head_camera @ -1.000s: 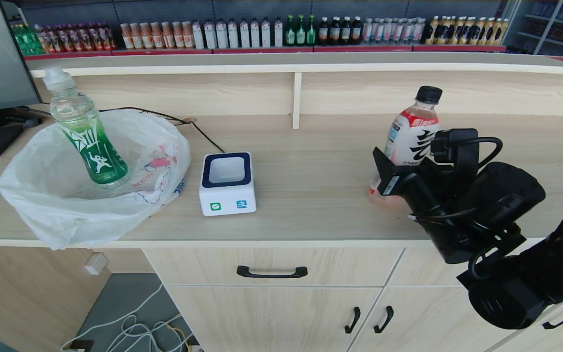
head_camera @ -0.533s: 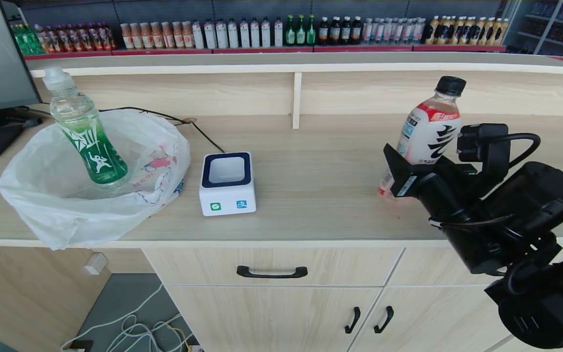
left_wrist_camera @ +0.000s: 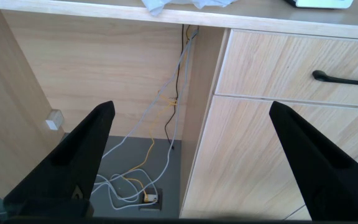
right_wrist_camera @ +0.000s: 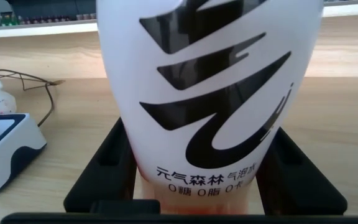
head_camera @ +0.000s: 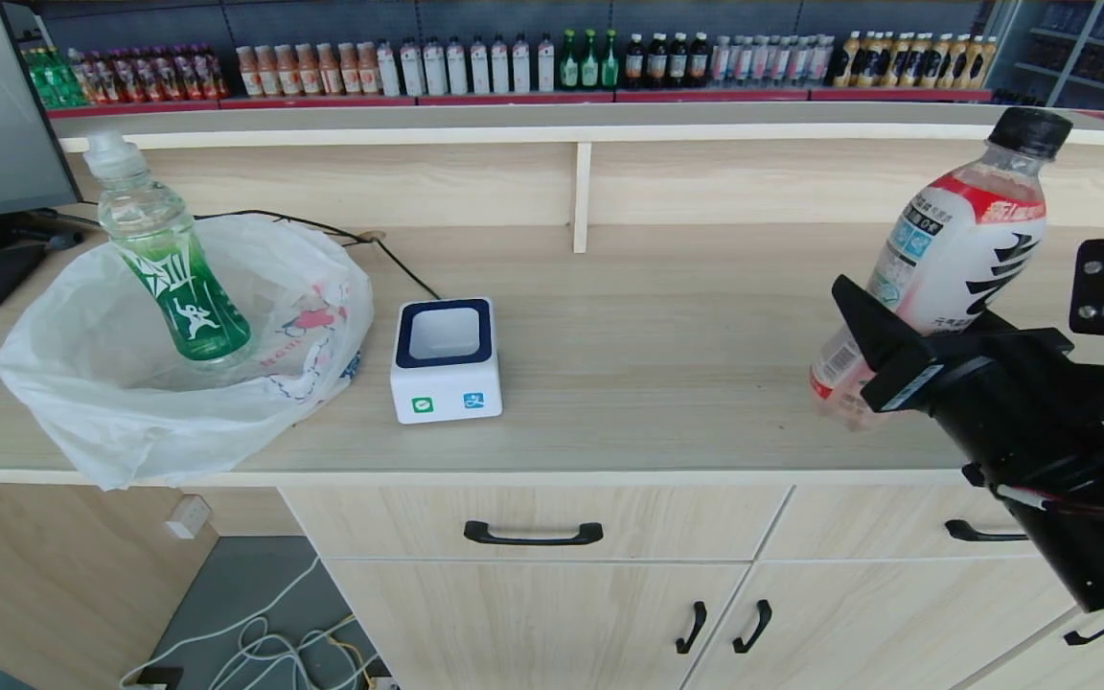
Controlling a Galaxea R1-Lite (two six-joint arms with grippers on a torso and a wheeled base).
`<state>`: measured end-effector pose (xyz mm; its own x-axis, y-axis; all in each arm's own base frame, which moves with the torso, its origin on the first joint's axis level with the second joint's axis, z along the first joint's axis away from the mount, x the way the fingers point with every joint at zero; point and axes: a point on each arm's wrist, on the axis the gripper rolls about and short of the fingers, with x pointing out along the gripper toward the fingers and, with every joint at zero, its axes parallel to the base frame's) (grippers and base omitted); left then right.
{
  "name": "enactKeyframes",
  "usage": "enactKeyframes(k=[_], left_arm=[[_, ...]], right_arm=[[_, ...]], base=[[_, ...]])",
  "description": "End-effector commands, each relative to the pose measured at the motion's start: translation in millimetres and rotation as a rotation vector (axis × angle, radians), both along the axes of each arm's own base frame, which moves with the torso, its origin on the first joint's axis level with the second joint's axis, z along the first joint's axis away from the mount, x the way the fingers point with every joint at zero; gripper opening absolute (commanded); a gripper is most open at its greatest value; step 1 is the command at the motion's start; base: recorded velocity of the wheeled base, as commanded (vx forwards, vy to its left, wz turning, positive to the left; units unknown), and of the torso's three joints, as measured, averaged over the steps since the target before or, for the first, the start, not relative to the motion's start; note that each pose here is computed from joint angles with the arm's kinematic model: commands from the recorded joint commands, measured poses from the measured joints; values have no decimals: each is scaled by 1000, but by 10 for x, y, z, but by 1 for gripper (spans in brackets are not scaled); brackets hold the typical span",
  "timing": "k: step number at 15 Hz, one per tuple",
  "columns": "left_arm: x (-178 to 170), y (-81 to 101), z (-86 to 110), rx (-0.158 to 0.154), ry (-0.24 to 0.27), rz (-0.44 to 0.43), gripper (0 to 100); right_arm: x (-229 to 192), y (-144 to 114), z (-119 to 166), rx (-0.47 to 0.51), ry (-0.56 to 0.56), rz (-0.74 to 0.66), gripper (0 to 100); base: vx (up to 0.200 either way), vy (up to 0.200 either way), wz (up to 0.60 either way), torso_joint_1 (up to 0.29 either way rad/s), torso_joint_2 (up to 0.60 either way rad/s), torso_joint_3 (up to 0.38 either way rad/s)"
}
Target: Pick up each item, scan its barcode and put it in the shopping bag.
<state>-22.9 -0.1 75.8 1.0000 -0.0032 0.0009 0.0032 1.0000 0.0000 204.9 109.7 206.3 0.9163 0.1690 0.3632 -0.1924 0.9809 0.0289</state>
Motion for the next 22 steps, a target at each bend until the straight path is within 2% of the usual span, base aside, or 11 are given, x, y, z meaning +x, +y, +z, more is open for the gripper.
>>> enactKeyframes(k=[1,6,9,11,13,14,16,20,22], left_arm=[[-1,0,1,0,-1,0,100],[1,0,-4,0,1,0,100],[-1,0,1,0,-1,0,100],[-1,0,1,0,-1,0,100],[-1,0,1,0,-1,0,100],[-1,0,1,0,-1,0,100],[1,0,-4,2,1,0,100],[-1,0,1,0,-1,0,100],[-1,0,1,0,-1,0,100]], right_arm=[[-236,-131,114,23,-50,5,0],[-416,-181,-35,20,4,40,0],[-642,19,-34,93,21,229,0],[-770,42,-26,145,28,335,0],[-789,40,-48,147,37,385,0],[-815,57,-65,117,33,509,0],[-824,77,-70,109,36,617,0],[-821,140,-42,146,72,845,0],[-788,194,-80,157,120,917,0]], base=[[0,0,0,0,0,0],[0,0,0,0,0,0],[0,0,0,0,0,0],[0,0,0,0,0,0],[0,0,0,0,0,0],[0,0,0,0,0,0],[0,0,0,0,0,0],[0,0,0,0,0,0],[0,0,0,0,0,0]])
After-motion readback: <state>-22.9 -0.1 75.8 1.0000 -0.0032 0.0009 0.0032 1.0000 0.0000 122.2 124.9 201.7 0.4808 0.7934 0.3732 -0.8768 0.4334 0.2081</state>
